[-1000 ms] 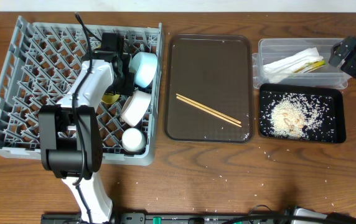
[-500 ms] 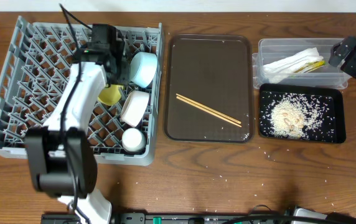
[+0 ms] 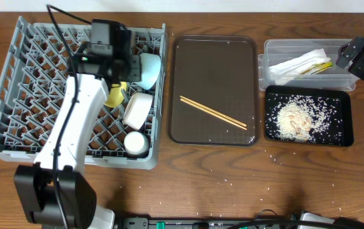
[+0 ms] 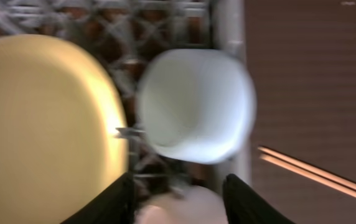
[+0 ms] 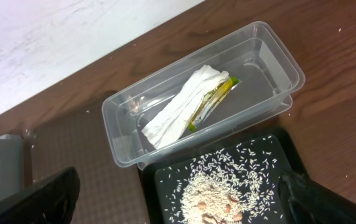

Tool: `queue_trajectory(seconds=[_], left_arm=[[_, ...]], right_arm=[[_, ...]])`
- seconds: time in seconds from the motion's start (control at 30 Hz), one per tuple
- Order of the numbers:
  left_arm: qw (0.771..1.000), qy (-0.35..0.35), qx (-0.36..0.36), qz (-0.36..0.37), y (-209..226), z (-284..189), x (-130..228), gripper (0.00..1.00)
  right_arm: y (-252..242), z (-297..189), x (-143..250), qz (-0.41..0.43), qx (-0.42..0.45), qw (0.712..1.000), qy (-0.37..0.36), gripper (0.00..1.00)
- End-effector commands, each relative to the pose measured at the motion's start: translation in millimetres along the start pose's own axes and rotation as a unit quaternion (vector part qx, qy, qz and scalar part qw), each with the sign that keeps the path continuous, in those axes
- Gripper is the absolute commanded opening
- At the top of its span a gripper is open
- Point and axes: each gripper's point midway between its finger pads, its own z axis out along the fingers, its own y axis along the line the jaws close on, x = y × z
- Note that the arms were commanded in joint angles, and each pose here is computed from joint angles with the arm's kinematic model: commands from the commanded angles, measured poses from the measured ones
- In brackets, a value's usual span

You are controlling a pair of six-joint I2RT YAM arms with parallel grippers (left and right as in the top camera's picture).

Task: Sort waste into correct bins and load items into the dishwasher
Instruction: 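Release the plate and move the left gripper to the chopsticks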

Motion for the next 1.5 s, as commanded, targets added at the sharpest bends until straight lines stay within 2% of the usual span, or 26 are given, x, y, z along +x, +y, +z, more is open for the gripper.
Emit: queue_trajectory(seconds=[0.0,0.17,0.3,0.43,0.63,1.23,1.47], left_arm=[[0.999,-0.012,0.035,-0.038,-35,-19,-1,0.45],[0.993,0.006,0.056,-0.102,-69,-21,10,0.41],[0.988,0.035,0.04,-0.145,-89,-13,29,0.4],[0.993,0.037,0.012,-0.114,-109,-4,42,0.4],[0.996,0.046,0.01,-0.079,-134,3,56,0.4],[0.992,0.104,-0.004,-0.072,-142,45,84,0.4],[0.993,0.094,0.001,-0.073,-145,52,79,0.4]], right_arm=[[2,-4,-4,0.006,-0.003,1.0,-0.006,0.99],[2,-4,-4,0.006,-0.003,1.0,-0.006,0.99],[2,-4,-4,0.006,-0.003,1.0,-0.006,0.99],[2,-4,-4,0.006,-0.003,1.0,-0.006,0.99],[2,-4,-4,0.006,-0.003,1.0,-0.006,0.99],[2,-4,-4,0.006,-0.003,1.0,-0.006,0.99],[2,-4,-4,0.006,-0.003,1.0,-0.006,0.99]])
